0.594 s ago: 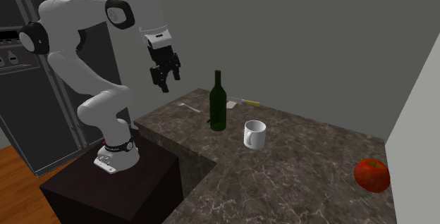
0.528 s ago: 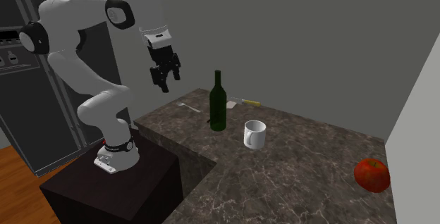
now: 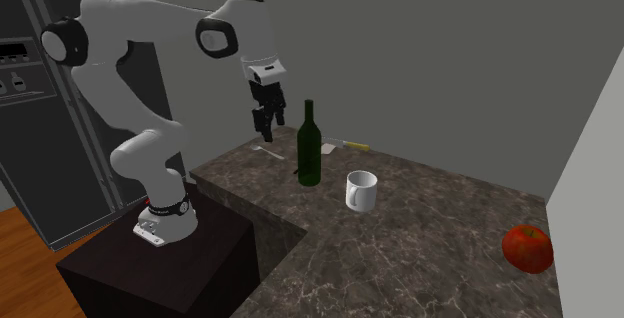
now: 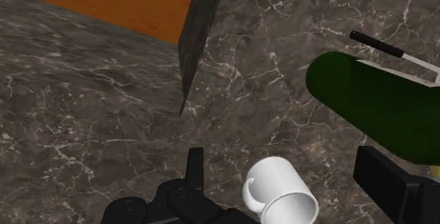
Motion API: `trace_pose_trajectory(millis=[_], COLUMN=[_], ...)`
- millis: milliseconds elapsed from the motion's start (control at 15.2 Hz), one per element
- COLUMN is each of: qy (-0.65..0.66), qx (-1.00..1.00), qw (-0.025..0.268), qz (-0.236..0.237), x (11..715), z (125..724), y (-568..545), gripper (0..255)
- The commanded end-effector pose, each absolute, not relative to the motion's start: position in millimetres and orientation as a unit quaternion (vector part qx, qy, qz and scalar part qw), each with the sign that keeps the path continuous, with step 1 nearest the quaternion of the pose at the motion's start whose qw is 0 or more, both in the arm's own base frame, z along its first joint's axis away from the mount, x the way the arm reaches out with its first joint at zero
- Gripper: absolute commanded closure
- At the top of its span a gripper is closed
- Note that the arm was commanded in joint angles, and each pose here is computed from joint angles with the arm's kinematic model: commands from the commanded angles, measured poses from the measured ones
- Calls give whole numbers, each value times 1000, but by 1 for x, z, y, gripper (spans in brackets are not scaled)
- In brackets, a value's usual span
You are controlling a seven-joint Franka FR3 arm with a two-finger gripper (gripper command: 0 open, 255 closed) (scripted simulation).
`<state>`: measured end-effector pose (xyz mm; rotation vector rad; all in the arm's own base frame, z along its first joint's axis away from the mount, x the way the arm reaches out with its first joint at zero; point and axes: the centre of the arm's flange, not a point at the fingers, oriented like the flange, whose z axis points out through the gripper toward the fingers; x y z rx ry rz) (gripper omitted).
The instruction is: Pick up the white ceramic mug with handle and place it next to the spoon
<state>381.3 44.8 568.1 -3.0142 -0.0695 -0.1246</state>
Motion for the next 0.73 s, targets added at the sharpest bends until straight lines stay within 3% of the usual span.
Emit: trace_pose_trajectory(millis=[0,660], qy=[-27,-50], qx=[-997,-998], qw=[57,33], qz=[-39,-28], x=[402,497], z=[557,491], y=[59,134], gripper=[0,0])
